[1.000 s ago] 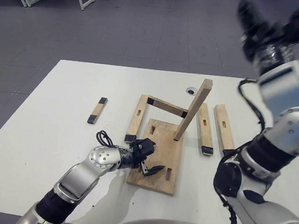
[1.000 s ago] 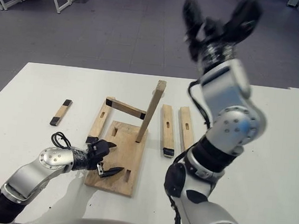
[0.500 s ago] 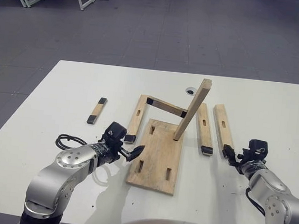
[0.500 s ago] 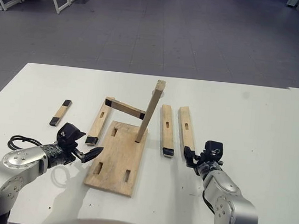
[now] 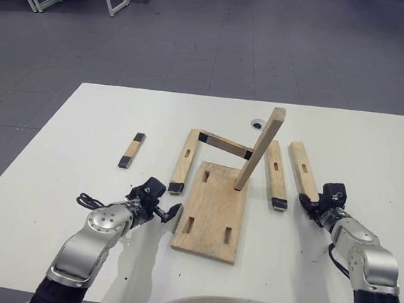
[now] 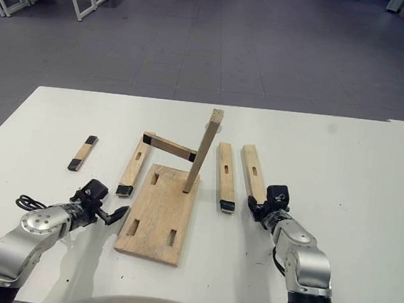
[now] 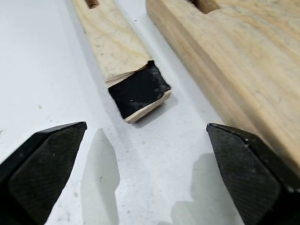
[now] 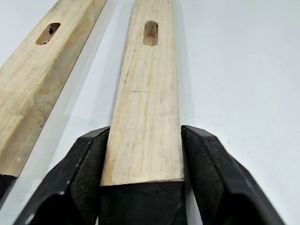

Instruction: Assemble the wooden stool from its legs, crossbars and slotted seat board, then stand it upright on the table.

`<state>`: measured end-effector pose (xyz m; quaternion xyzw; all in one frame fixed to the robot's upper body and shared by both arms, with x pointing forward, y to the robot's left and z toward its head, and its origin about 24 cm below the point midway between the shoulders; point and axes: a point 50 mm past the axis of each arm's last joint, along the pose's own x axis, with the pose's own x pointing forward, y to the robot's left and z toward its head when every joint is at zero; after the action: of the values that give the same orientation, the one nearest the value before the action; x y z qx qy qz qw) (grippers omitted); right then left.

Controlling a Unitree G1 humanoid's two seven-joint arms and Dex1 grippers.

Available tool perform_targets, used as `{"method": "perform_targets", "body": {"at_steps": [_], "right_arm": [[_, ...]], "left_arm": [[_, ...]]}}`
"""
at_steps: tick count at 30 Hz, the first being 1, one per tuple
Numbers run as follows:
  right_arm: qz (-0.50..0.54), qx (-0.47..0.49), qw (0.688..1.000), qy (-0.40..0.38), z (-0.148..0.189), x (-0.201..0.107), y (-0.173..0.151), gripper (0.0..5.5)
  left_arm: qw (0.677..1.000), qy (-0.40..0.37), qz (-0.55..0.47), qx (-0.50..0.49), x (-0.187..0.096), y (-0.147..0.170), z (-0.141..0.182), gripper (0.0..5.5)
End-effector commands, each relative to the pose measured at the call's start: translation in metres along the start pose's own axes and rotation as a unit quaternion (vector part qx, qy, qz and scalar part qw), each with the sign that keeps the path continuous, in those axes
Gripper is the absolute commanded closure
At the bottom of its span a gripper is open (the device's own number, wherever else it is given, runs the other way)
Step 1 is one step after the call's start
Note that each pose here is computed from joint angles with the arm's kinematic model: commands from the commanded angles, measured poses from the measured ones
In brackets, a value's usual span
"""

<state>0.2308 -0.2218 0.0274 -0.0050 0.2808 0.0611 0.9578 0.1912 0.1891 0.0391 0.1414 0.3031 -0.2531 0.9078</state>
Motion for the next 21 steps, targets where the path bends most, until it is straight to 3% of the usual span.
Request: {"method": "perform_targets", "body": {"at_steps": [1,9,16,19,21], "right_arm": [[0.008,0.012,0.998,0.053,-0.023,0.000,0.002,3.45],[0.012,0.013,0.999,0.043,-0.019,0.001,0.006,3.47],[0.015,0.013,1.000,-0.011,0.016,0.008,0.007,3.47],[0.001,0.017,0.999,-0.043,0.037,0.007,-0.002,3.47],[-0.001,0.014,0.994,-0.105,0.068,0.000,-0.009,3.47]], "left_arm": [[0.996,0.066,-0.059,-0.010,-0.007,-0.017,-0.018,0.75],[0.976,0.167,-0.122,0.063,-0.039,-0.006,-0.033,0.75],[0.974,0.058,-0.219,-0.024,-0.009,-0.041,0.021,0.75],[0.974,0.059,-0.214,-0.042,-0.007,-0.042,0.024,0.75],[0.975,0.064,-0.208,-0.046,-0.010,-0.036,0.024,0.75]]}}
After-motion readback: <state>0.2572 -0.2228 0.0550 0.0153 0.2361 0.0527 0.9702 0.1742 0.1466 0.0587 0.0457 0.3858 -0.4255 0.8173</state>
